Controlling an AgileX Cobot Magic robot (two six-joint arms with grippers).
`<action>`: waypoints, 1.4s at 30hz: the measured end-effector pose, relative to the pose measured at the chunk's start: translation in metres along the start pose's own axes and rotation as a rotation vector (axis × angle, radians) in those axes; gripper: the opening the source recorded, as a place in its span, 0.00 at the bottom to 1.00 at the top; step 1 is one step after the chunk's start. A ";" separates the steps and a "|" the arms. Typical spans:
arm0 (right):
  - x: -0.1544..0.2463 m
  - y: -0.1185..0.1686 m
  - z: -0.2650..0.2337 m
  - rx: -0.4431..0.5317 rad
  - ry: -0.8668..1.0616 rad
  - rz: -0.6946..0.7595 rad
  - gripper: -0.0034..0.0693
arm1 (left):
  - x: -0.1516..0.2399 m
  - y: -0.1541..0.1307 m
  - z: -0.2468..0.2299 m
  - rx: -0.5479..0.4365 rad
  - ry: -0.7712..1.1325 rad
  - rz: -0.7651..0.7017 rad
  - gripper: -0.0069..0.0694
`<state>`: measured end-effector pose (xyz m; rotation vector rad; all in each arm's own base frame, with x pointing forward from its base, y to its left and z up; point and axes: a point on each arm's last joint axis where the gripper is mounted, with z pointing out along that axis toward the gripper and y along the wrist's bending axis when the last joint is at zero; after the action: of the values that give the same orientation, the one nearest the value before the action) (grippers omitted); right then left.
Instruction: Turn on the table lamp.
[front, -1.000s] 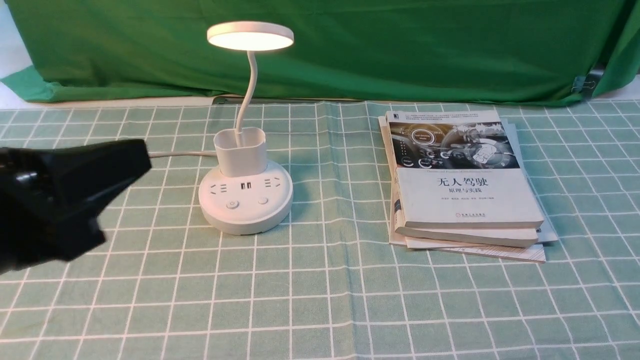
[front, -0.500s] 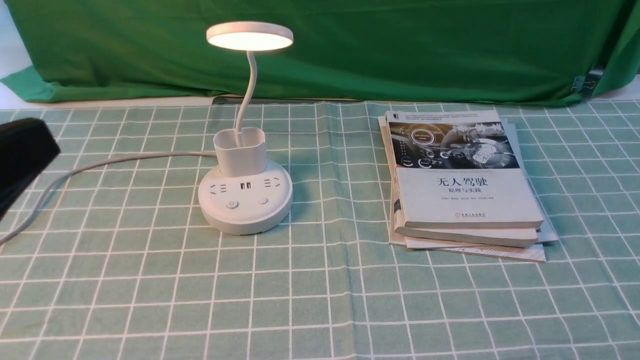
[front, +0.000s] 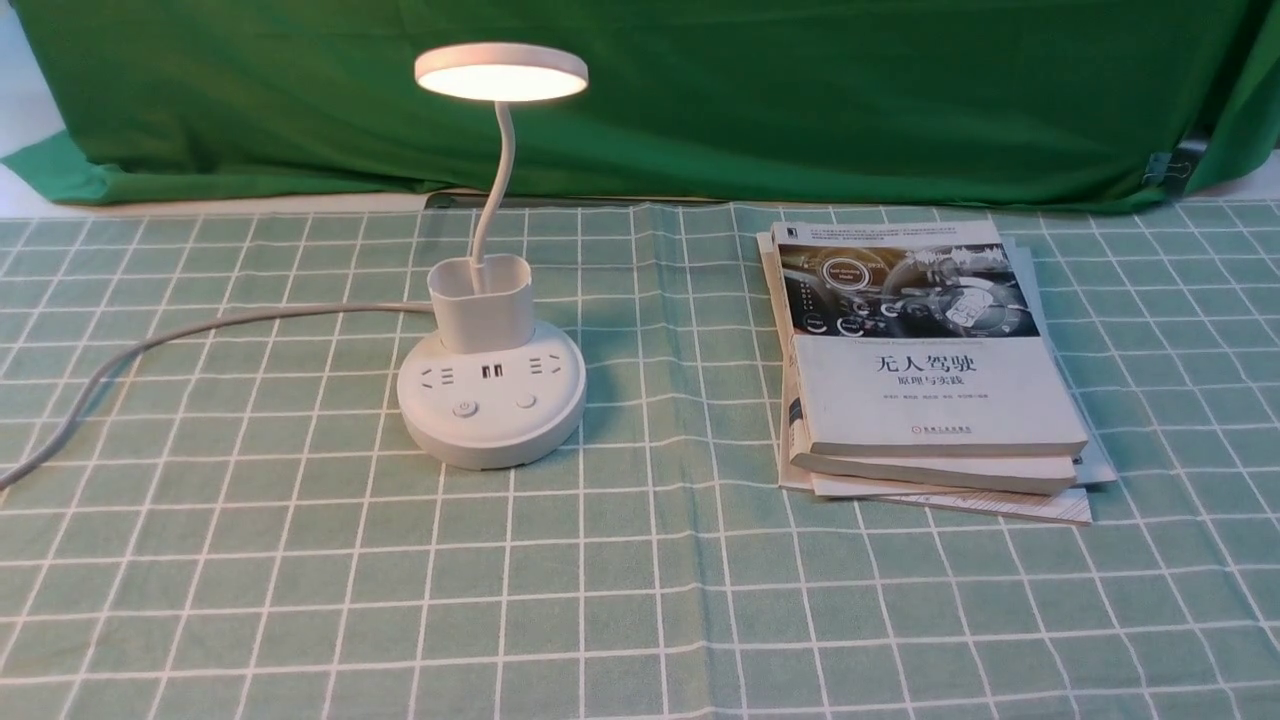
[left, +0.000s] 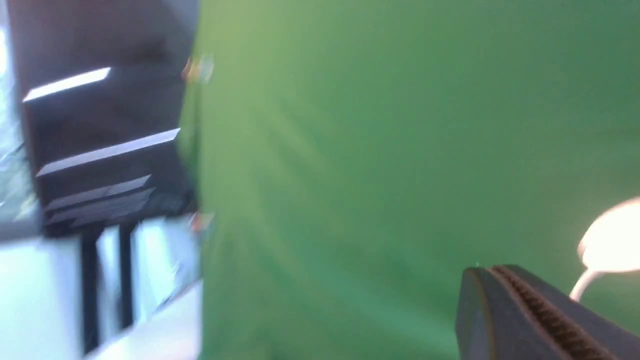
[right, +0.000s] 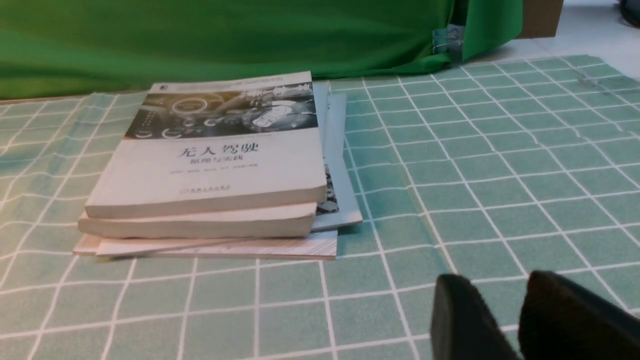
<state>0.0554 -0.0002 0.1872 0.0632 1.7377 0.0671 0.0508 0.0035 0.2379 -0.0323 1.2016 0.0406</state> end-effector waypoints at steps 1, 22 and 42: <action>0.000 0.000 0.000 0.000 -0.002 0.000 0.38 | 0.006 0.000 0.000 -0.009 0.074 0.005 0.09; 0.000 0.000 0.000 0.000 0.000 0.000 0.38 | 0.047 -0.010 -0.014 0.146 0.519 -0.039 0.15; 0.000 0.000 0.000 0.000 -0.001 0.000 0.38 | 0.047 -0.011 -0.014 0.162 0.517 -0.037 0.17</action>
<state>0.0554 -0.0002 0.1872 0.0631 1.7367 0.0672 0.0553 -0.0074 0.1894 0.0819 1.7170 -0.1036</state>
